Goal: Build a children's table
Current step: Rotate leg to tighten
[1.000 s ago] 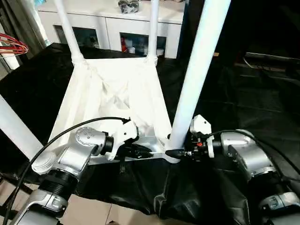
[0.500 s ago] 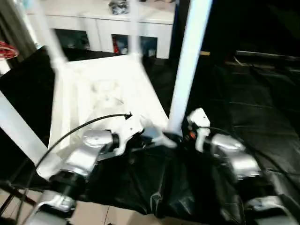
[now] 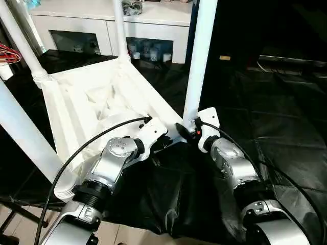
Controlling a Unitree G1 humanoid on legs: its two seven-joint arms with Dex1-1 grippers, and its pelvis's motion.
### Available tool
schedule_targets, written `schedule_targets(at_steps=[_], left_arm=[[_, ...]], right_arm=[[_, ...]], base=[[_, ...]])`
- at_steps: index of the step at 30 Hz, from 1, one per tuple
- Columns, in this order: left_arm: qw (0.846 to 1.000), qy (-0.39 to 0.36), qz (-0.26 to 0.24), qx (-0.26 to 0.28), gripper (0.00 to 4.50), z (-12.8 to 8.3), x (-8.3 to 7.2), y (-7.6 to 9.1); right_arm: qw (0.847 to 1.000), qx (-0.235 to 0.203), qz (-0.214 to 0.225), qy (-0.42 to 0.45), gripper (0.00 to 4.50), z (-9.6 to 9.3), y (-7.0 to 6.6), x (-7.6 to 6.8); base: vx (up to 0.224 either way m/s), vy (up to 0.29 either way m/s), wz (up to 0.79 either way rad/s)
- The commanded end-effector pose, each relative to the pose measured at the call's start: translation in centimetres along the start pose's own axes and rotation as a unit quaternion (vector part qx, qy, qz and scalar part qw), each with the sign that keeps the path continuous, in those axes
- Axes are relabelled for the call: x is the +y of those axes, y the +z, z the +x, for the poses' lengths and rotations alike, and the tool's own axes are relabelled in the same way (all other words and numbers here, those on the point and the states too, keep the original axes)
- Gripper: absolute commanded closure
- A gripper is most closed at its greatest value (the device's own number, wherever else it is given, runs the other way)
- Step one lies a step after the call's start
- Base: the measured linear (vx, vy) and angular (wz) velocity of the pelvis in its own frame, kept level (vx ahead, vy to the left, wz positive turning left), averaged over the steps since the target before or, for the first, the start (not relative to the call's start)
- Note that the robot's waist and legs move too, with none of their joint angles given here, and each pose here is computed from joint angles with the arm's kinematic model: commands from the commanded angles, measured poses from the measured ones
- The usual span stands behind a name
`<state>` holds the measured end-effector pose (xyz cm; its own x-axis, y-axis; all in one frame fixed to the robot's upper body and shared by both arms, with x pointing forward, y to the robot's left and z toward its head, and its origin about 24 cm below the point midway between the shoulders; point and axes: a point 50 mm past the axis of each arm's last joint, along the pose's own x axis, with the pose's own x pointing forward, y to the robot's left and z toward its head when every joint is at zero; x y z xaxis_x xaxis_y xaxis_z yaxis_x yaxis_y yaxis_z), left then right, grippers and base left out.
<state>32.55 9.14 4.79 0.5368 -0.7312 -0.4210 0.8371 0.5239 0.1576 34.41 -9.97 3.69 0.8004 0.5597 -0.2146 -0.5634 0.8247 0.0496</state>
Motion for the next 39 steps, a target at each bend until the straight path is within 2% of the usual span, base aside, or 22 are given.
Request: schedule_targets(at_steps=[1, 5, 9, 10, 11, 14, 20, 31, 36, 39], left_arm=[[0.995, -0.051, 0.028, -0.077, 4.50, 0.4, -0.9, 3.0], [0.994, -0.076, 0.034, -0.075, 4.50, -0.5, -0.7, 2.5], [0.989, -0.125, 0.048, -0.068, 4.50, -2.1, -0.4, 1.9], [0.988, -0.126, 0.049, -0.068, 4.50, -2.1, -0.4, 1.9], [0.987, -0.136, 0.054, -0.065, 4.50, -2.6, -0.2, 1.7], [0.983, -0.162, 0.059, -0.060, 4.50, -3.2, -0.2, 1.4], [0.977, -0.197, 0.058, -0.052, 4.50, -4.0, -0.2, 1.1], [0.973, -0.215, 0.059, -0.055, 4.50, -4.2, -0.2, 1.2], [0.976, -0.202, 0.059, -0.058, 4.50, -4.0, -0.2, 1.2], [0.983, -0.166, 0.059, -0.059, 4.50, -3.5, 0.1, 1.3]], right_arm=[[0.992, 0.006, -0.035, 0.124, 0.74, 0.6, 0.2, 3.0], [0.985, 0.011, -0.061, 0.163, 0.74, -0.4, 0.3, 2.0], [0.965, 0.025, -0.088, 0.245, 0.74, -2.5, 0.6, 0.6], [0.965, 0.026, -0.089, 0.247, 0.74, -2.6, 0.6, 0.6], [0.955, 0.036, -0.100, 0.278, 0.74, -3.3, 0.6, 0.2], [0.936, 0.056, -0.113, 0.327, 0.74, -4.6, 0.4, -0.2], [0.916, 0.083, -0.124, 0.372, 0.74, -5.7, 0.5, -0.5], [0.913, 0.083, -0.126, 0.378, 1.71, -5.7, 0.3, 0.0], [0.914, 0.084, -0.121, 0.378, 1.82, -5.8, -0.2, 0.4], [0.926, 0.077, -0.108, 0.354, 1.87, -5.6, -0.9, 0.9]], base=[[0.000, 0.000, 0.00], [0.000, 0.000, 0.00], [0.000, 0.000, 0.00], [0.000, 0.000, 0.00], [0.000, 0.000, 0.00], [0.000, 0.000, 0.00], [0.000, 0.000, 0.00], [0.000, 0.000, 0.00], [0.000, 0.000, 0.00], [0.000, 0.000, 0.00]])
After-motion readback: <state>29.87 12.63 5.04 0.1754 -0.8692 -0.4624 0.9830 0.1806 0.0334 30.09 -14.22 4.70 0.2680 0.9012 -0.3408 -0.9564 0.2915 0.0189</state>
